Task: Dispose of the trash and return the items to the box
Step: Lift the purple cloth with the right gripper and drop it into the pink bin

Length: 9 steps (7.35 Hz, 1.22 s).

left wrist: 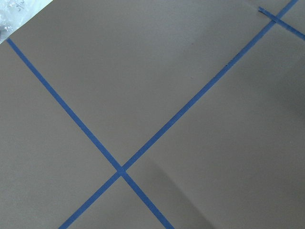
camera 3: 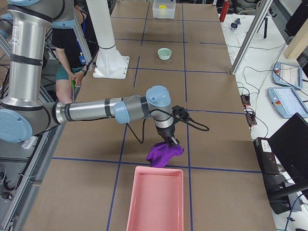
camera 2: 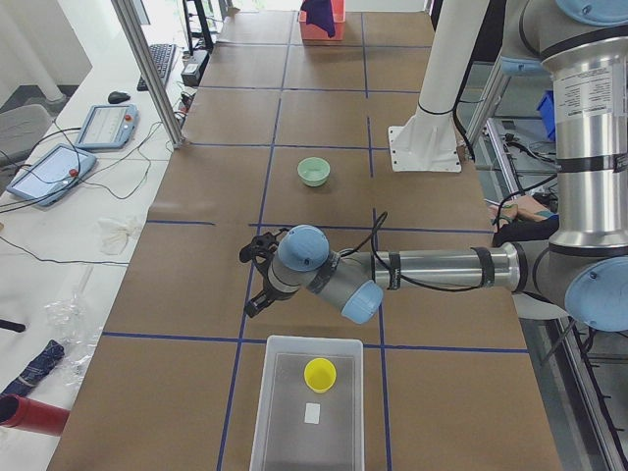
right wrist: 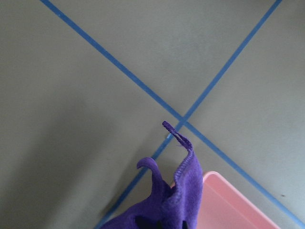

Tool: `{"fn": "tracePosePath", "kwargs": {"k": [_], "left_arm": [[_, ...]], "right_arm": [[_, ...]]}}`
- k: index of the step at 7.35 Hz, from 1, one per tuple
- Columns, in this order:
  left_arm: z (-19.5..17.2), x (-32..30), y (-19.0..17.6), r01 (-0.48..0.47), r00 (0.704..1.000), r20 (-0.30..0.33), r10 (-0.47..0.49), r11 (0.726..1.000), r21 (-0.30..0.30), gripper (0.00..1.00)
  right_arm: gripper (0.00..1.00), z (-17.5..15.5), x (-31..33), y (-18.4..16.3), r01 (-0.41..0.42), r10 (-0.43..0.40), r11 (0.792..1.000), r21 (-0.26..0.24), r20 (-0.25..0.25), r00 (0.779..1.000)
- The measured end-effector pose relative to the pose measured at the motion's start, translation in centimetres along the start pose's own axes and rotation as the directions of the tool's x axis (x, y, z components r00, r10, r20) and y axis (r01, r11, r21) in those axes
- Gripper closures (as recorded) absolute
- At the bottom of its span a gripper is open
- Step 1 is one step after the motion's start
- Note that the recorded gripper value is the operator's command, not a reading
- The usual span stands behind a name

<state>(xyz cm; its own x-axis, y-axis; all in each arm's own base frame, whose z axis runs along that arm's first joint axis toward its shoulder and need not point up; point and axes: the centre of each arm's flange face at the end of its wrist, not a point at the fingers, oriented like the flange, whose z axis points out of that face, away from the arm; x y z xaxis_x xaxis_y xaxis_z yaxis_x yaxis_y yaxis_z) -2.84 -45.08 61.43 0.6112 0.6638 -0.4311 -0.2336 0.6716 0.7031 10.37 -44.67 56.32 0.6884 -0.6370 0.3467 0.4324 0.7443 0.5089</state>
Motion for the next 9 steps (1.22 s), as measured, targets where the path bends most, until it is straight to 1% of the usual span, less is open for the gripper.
{"fn": "tracePosePath", "kwargs": {"k": [1, 2, 3, 4, 5, 6, 7, 8, 9], "left_arm": [[-0.1, 0.1, -0.2, 0.006, 1.0, 0.001, -0.006, 1.0, 0.003, 0.0], [-0.3, 0.3, -0.6, 0.018, 1.0, 0.003, -0.018, 1.0, 0.009, 0.0], [-0.6, 0.5, -1.3, 0.033, 0.999, 0.01, -0.033, 0.999, 0.017, 0.0], [-0.8, 0.5, -2.2, 0.051, 0.998, 0.021, -0.052, 0.998, 0.026, 0.0], [-1.1, 1.1, -3.5, 0.087, 0.996, 0.022, -0.088, 0.995, 0.04, 0.0], [-1.3, 2.8, -5.5, 0.141, 0.99, 0.005, -0.142, 0.988, 0.056, 0.0], [-1.1, 5.6, -8.1, 0.206, 0.978, -0.02, -0.205, 0.976, 0.066, 0.0], [-0.4, 8.9, -10.7, 0.275, 0.961, -0.041, -0.273, 0.959, 0.069, 0.0], [0.7, 12.4, -13.2, 0.346, 0.937, -0.068, -0.342, 0.936, 0.066, 0.0]], "right_arm": [[1.0, -2.1, 4.5, 1.8, 0.037, -0.037, 0.999, -0.028, 0.009, 0.999], [0.8, -1.9, 8.6, 4.8, 0.067, -0.065, 0.997, -0.049, 0.033, 0.997], [0.01, 0.0, 11.6, 8.0, 0.079, -0.076, 0.995, -0.061, 0.058, 0.995], [0.0, 3.2, 13.0, 11.7, 0.053, -0.047, 0.996, -0.07, 0.084, 0.995], [0.0, 6.2, 12.6, 15.0, -0.047, 0.053, 0.998, -0.05, 0.114, 0.992], [0.0, 8.2, 10.9, 17.2, -0.201, 0.199, 0.98, -0.004, 0.147, 0.969], [0.0, 9.0, 9.3, 18.0, -0.335, 0.324, 0.941, 0.044, 0.16, 0.932], [0.0, 9.5, 8.1, 17.7, -0.425, 0.409, 0.902, 0.081, 0.16, 0.899], [0.0, 10.1, 7.0, 17.0, -0.487, 0.468, 0.868, 0.1, 0.163, 0.869]]}}
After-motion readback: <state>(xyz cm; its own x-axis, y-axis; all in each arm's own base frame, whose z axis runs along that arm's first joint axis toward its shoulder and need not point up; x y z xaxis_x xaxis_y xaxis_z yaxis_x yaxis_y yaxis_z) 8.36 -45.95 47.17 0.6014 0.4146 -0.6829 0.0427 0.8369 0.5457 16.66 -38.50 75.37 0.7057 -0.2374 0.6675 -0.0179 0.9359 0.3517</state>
